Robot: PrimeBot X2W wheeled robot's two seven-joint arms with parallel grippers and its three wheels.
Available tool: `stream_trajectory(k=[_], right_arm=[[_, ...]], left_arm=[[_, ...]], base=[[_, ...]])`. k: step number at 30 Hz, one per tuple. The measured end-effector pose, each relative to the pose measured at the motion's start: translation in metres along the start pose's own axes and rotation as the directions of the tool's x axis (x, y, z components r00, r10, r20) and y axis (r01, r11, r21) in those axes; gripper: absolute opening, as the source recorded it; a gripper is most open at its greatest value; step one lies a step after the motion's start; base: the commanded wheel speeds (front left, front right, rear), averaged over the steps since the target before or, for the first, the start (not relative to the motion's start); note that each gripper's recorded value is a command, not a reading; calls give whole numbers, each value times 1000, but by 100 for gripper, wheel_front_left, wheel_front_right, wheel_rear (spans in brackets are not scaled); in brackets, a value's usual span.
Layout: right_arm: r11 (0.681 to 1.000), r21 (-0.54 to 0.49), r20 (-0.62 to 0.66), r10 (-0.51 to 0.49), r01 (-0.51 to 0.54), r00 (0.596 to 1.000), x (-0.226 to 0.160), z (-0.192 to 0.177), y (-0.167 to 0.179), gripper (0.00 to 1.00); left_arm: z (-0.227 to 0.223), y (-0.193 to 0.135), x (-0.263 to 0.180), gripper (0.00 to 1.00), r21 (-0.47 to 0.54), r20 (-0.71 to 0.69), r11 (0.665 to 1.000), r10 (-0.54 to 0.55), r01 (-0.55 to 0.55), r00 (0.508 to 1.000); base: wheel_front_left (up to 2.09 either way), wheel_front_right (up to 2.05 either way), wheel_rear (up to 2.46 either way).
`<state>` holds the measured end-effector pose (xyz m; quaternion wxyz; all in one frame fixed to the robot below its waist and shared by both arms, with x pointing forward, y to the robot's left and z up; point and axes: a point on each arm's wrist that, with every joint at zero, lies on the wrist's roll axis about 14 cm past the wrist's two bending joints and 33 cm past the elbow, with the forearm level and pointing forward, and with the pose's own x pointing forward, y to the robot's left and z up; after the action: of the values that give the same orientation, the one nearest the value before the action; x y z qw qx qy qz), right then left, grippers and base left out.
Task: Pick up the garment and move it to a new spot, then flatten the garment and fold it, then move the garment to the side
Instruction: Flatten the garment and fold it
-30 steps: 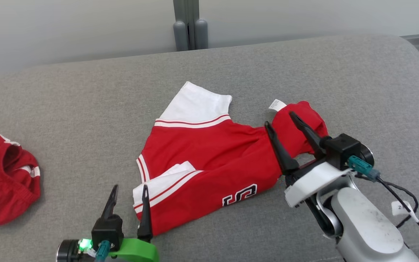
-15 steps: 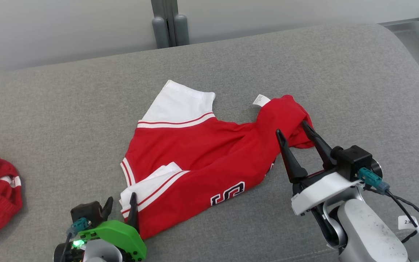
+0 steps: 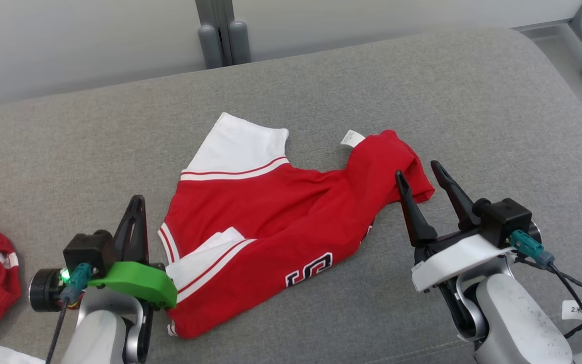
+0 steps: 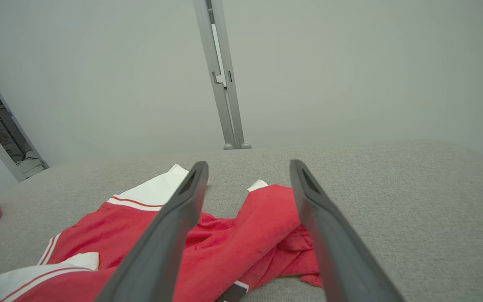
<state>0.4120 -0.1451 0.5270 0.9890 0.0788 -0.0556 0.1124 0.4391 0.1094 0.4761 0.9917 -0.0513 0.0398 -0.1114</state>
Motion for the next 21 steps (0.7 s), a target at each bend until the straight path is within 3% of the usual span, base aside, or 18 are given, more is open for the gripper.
stream_trajectory(k=[2,4,5,6,7,12,19,20,21], right_arm=[[1000,4,-2,-6,6,1000,-2,-1,-1,100],[1000,9,-4,-8,8,1000,-3,-2,0,100],[1000,11,-5,-9,9,1000,-3,-2,0,100],[1000,12,-6,-9,9,1000,-3,-3,0,100],[1000,13,-8,-9,10,1000,-3,-4,0,100],[1000,16,-14,-9,9,1000,-1,-6,1,100],[1000,19,-20,-4,5,1000,0,-9,2,100],[1000,19,-22,-3,4,1000,0,-10,2,100],[1000,20,-23,-2,2,1000,0,-10,3,100]], left_arm=[[8,-1,2,0,-35,22,999,5,-5,1000],[-3,-5,0,0,-95,-43,995,7,-11,999],[-15,-7,-5,12,-121,-96,992,6,-18,995],[-26,-9,-10,86,-139,-139,990,4,-23,990],[-39,-10,-16,100,-158,-187,987,3,-33,982],[-78,-15,-41,100,-211,-341,974,5,-82,940],[-100,-23,-58,100,-266,-427,956,-3,-123,904],[-100,-24,-57,64,-268,-423,956,-4,-120,906],[-98,-25,-56,17,-268,-411,956,-6,-114,912]], base=[[0,0,0],[0,0,0],[0,0,0],[0,0,0],[0,0,0],[0,0,0],[0,0,0],[0,0,0],[0,0,0]])
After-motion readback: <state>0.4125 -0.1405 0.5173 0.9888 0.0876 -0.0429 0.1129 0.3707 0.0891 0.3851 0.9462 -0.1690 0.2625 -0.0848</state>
